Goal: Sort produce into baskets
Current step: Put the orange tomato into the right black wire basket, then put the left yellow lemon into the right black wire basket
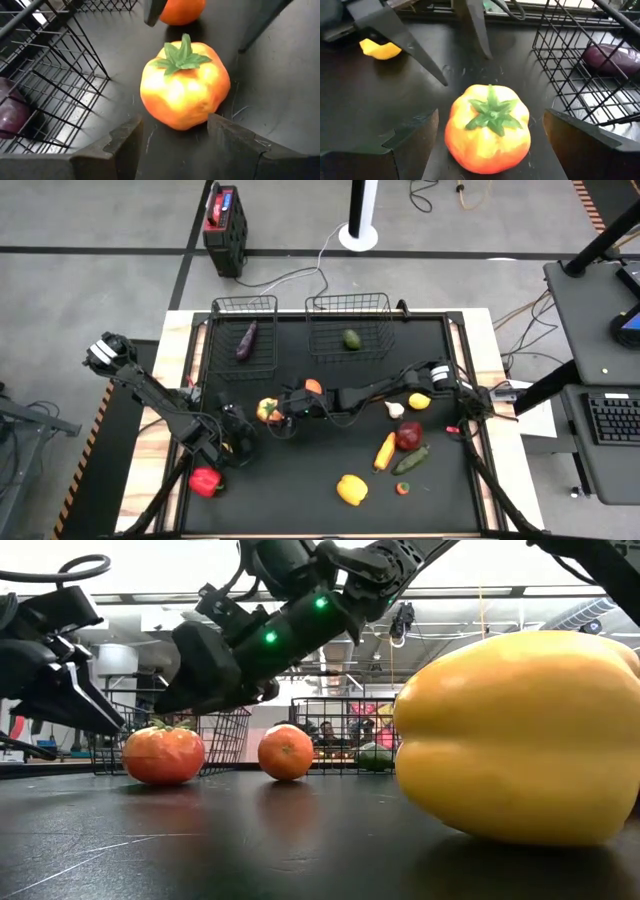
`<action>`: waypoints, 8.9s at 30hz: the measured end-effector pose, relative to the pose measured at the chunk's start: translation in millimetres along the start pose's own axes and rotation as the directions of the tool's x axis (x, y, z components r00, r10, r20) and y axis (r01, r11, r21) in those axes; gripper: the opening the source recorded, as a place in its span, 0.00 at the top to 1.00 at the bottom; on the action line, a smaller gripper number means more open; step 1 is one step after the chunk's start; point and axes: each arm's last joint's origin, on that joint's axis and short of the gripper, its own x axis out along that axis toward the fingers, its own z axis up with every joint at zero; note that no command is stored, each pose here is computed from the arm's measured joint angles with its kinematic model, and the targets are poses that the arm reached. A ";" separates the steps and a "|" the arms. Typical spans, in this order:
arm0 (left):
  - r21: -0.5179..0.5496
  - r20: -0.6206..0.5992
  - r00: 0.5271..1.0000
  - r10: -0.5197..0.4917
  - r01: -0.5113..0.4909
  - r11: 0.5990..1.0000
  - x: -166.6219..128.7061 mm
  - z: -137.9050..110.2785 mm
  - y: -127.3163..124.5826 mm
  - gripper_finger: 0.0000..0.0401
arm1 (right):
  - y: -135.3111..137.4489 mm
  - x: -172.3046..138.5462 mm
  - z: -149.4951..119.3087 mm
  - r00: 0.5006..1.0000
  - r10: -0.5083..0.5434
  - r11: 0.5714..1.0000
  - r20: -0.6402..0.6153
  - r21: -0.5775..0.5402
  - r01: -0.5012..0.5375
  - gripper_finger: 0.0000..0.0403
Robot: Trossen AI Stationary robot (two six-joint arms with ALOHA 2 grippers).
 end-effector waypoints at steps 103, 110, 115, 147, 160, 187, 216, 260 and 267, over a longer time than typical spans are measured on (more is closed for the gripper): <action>0.075 0.189 0.977 0.102 -0.118 0.990 -67.2 105.3 1.8 0.49 | -271.1 -125.2 -0.4 0.884 -0.185 0.826 -0.429 0.419 0.376 0.28; 0.077 0.206 0.971 0.120 -0.138 0.987 -65.3 102.6 2.5 0.49 | -273.3 -123.7 -3.9 0.879 -0.184 0.831 -0.440 0.407 0.378 0.28; 0.075 0.213 0.969 0.124 -0.143 0.987 -65.3 102.8 2.6 0.49 | -274.2 -124.9 -5.8 0.869 -0.188 0.827 -0.457 0.404 0.391 0.28; 0.058 0.218 0.967 0.128 -0.144 0.988 -65.2 102.8 2.7 0.49 | -243.9 -98.7 -35.1 0.916 -0.221 0.936 -0.335 0.192 0.295 0.28; 0.059 0.218 0.967 0.128 -0.144 0.988 -65.2 102.8 2.7 0.49 | -245.2 -98.5 -32.0 0.918 -0.230 0.929 -0.323 0.209 0.306 0.28; 0.032 0.226 0.967 0.117 -0.128 0.991 -65.3 104.2 0.5 0.49 | -233.4 -145.7 13.8 0.943 -0.242 0.910 -0.229 0.283 0.302 0.11; -0.109 0.001 0.976 -0.218 0.217 0.970 -74.9 118.5 -17.8 0.49 | -51.3 -250.1 35.3 0.954 0.078 0.942 -0.289 0.336 0.025 0.11; 0.112 -0.752 0.651 -0.100 0.277 0.954 -46.6 63.7 -47.5 0.33 | -26.3 -239.1 14.4 0.942 0.128 0.953 -0.310 0.300 -0.031 0.11; 0.106 -0.759 0.643 -0.103 0.278 0.955 -45.2 61.1 -47.4 0.33 | -26.2 -238.9 14.0 0.942 0.131 0.951 -0.310 0.307 -0.031 0.11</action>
